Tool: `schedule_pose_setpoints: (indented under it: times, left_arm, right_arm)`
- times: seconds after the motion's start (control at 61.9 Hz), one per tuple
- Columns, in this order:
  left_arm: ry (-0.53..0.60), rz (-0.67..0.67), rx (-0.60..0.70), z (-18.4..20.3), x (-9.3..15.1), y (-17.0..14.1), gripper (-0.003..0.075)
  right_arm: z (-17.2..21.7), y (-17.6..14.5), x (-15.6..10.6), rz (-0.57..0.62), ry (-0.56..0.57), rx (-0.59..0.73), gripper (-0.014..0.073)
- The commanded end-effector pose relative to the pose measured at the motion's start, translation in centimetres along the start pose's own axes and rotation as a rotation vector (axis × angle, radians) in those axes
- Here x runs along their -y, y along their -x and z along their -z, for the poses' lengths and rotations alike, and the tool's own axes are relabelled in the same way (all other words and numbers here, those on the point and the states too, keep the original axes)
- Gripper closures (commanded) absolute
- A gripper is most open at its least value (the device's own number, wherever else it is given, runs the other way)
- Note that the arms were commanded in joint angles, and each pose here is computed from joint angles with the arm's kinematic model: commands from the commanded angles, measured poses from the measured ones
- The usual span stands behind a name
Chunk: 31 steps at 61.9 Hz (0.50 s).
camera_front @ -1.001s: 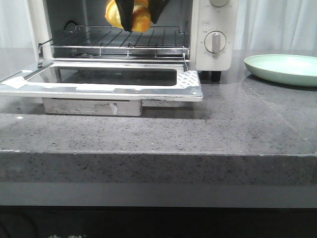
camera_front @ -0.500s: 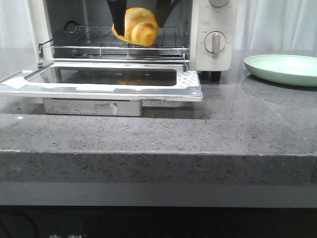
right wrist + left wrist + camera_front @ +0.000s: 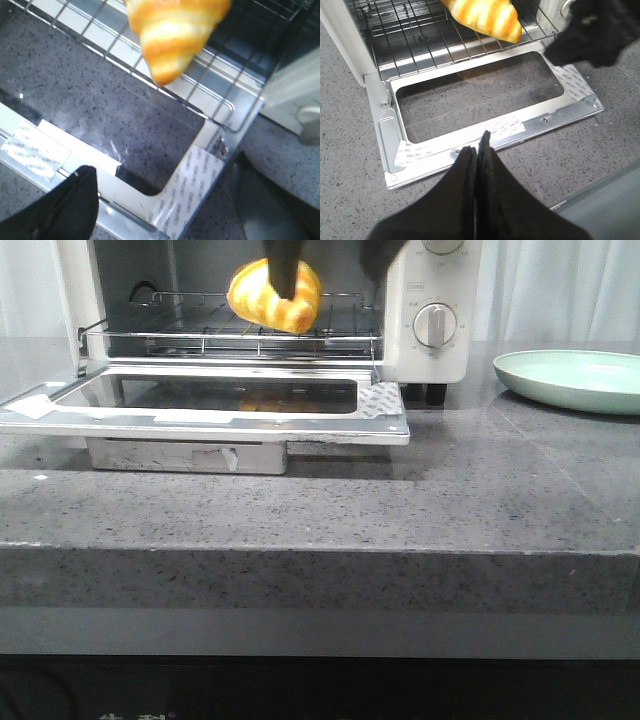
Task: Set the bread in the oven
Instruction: 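Lower the croissant onto the oven rack and open the right gripper, then withdraw the right gripper out of the oven toward the robot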
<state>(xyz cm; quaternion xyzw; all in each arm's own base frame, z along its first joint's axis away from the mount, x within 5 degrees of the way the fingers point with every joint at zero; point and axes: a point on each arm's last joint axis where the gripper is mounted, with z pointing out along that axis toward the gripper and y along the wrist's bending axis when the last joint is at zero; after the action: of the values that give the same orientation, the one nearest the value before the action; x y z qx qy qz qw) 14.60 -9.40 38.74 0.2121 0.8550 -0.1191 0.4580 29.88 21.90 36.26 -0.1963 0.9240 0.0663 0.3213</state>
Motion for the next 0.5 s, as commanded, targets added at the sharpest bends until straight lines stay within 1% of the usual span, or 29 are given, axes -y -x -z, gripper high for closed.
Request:
schedule_pose_setpoints:
  times: [0.0,0.065,0.161,0.21,0.371,0.484]
  left_arm:
    - [-0.019,0.01,0.107,0.9,0.1,1.3,0.0738]
    - [-0.019,0.01,0.107,0.9,0.1,1.3,0.0738]
    - [-0.019,0.01,0.107,0.9,0.1,1.3,0.0738]
    - [-0.019,0.01,0.107,0.9,0.1,1.3,0.0738]
    - [-0.019,0.01,0.107,0.9,0.1,1.3,0.0738]
    - [-0.019,0.01,0.107,0.9,0.1,1.3,0.0738]
  right_arm:
    - [4.3,-0.5,2.2,-0.047,0.026,0.176,0.0033]
    - [5.9,-1.9,3.6,-0.075,0.022,0.218,0.0033]
    - [7.6,-4.3,4.7,-0.08,0.014,0.256,0.0033]
    - [8.3,-5.6,4.9,-0.07,0.016,0.269,0.0033]
    - [11.4,-9.6,5.6,-0.072,0.039,0.373,0.0033]
    - [12.7,-12.1,6.0,-0.072,0.045,0.407,0.0033]
